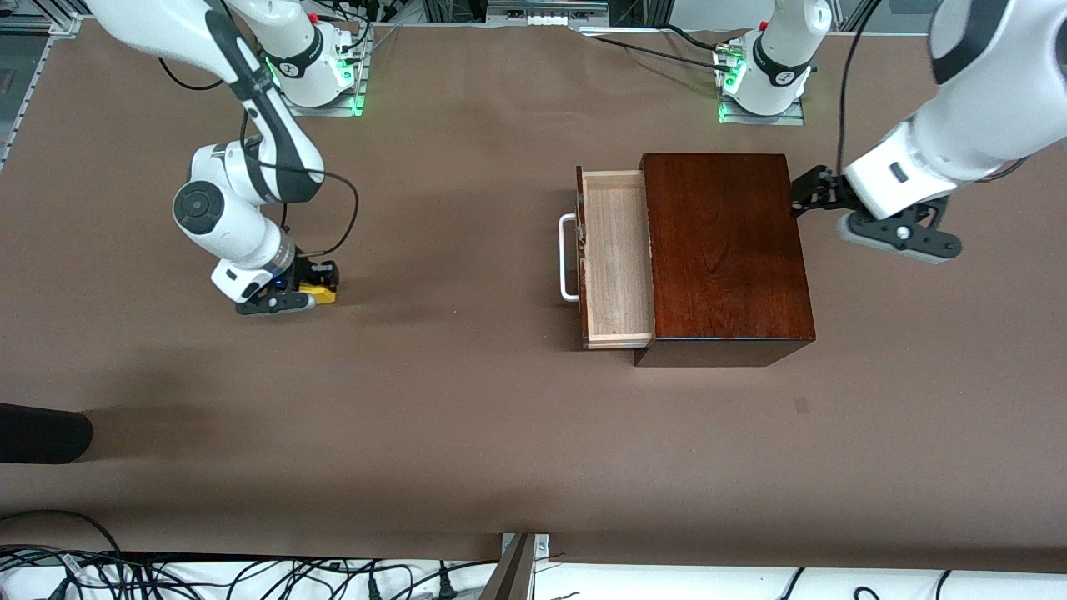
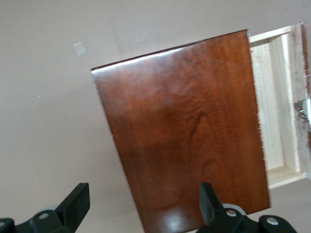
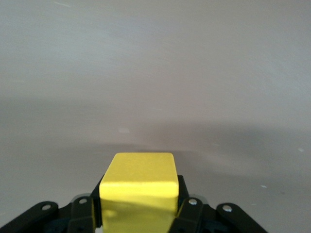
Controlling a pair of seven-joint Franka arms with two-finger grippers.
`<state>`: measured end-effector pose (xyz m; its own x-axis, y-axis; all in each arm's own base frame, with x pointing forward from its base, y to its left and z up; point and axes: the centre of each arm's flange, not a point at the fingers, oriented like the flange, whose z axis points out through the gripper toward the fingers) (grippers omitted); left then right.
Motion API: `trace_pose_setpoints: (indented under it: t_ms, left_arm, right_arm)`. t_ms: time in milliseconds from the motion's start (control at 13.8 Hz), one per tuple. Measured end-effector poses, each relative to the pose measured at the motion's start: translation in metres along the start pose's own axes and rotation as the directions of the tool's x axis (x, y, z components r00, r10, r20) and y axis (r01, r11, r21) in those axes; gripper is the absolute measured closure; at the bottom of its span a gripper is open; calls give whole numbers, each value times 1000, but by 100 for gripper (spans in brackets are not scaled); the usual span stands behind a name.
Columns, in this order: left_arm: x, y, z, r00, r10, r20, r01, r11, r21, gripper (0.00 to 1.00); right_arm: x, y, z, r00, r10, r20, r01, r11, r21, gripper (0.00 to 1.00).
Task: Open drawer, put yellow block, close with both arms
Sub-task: 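Carry the yellow cube with the right gripper over the open drawer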
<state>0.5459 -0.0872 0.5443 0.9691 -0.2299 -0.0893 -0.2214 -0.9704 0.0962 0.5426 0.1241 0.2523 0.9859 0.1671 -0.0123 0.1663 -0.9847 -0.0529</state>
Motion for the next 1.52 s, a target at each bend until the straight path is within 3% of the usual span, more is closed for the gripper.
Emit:
trace_pose_setpoints:
  t_ms: [290,580,725,1014,1377,1522]
  left_arm:
    - [-17,-6,-3,1000,1,-21,-1,1000,8,0]
    - [-19,-26,-1,999,-36,-14,36,999,2,0]
    - [-16,-28,-4,999,-37,-20,37,999,0,0]
    - [-8,-28,-6,999,-27,-25,27,1000,7,0]
    - [-9,-23,-13,1000,-4,-14,4,998,57,0]
    - [-8,-22,-15,1000,0,-11,1,998,63,0]
  right_arm:
    - [22,-85,-72,988,-144,50,143,989,31,44]
    - [11,-215,-131,931,-364,-2,363,930,63,44]
    - [-1,-277,-160,871,-491,-31,491,871,10,44]
    - [-31,-408,-170,708,-706,-24,703,707,-73,44]
    - [-65,-531,-148,534,-842,-76,831,539,-137,44]
    - [-73,-546,-139,438,-897,-57,883,441,-160,44]
